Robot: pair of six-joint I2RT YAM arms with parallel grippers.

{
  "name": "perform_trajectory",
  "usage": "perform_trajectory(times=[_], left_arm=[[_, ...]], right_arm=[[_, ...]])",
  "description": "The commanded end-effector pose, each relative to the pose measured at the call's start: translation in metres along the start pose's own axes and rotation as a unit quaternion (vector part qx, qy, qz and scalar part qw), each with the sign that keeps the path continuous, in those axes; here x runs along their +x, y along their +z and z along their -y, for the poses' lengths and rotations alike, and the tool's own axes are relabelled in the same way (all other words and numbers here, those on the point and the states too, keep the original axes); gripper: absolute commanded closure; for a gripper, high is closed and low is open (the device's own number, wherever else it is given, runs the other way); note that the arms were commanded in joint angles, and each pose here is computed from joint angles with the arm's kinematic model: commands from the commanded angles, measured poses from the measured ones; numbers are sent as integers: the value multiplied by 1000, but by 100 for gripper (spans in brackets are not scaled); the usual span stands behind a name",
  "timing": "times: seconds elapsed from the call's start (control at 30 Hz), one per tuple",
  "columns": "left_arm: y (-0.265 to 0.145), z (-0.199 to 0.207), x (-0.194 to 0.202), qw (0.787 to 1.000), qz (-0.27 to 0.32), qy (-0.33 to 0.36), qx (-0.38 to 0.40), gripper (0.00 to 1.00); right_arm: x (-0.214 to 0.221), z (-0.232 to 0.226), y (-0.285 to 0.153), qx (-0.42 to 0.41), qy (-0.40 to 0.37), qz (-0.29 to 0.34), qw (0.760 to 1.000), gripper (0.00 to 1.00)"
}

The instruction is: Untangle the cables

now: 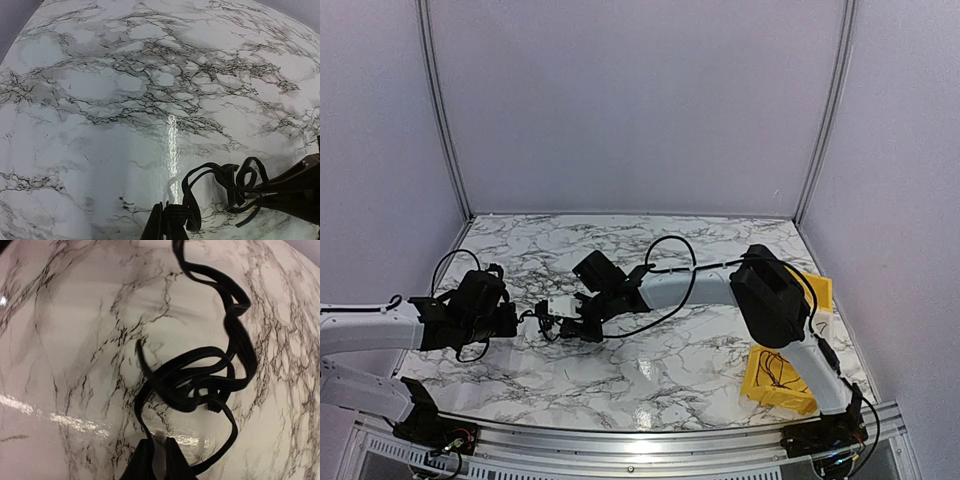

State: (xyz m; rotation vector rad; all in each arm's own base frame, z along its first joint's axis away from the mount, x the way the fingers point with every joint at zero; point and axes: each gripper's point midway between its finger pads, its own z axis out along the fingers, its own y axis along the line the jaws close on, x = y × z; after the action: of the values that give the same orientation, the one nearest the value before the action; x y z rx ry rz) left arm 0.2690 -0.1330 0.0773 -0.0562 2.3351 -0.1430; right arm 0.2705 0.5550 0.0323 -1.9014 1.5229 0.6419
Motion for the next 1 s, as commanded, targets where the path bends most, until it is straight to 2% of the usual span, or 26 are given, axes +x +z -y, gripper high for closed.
perform_trajectory(times=[0.0,0.1,0.33,0.7,0.8,0.9,0.97], left_arm=[[-7,-10,-8,1000,20,-15,-6,100],[-23,-32,-20,997,49,-32,-46,100],[-54,-72,-30,983,125,-110,-83,100],[-61,-66,-39,982,128,-126,-66,100],[-59,-35,-52,985,126,-114,5,100],[-56,32,-71,978,112,-93,150,100],[-56,72,-84,970,97,-79,209,100]], right_arm=[[5,7,-12,31,12,-36,999,99],[16,9,-53,58,10,-59,997,100],[88,23,-158,108,79,-104,986,100],[151,64,-294,240,176,-130,946,100],[155,59,-324,259,184,-127,940,100],[152,41,-347,266,183,-126,938,100],[153,23,-357,260,178,-133,939,100]])
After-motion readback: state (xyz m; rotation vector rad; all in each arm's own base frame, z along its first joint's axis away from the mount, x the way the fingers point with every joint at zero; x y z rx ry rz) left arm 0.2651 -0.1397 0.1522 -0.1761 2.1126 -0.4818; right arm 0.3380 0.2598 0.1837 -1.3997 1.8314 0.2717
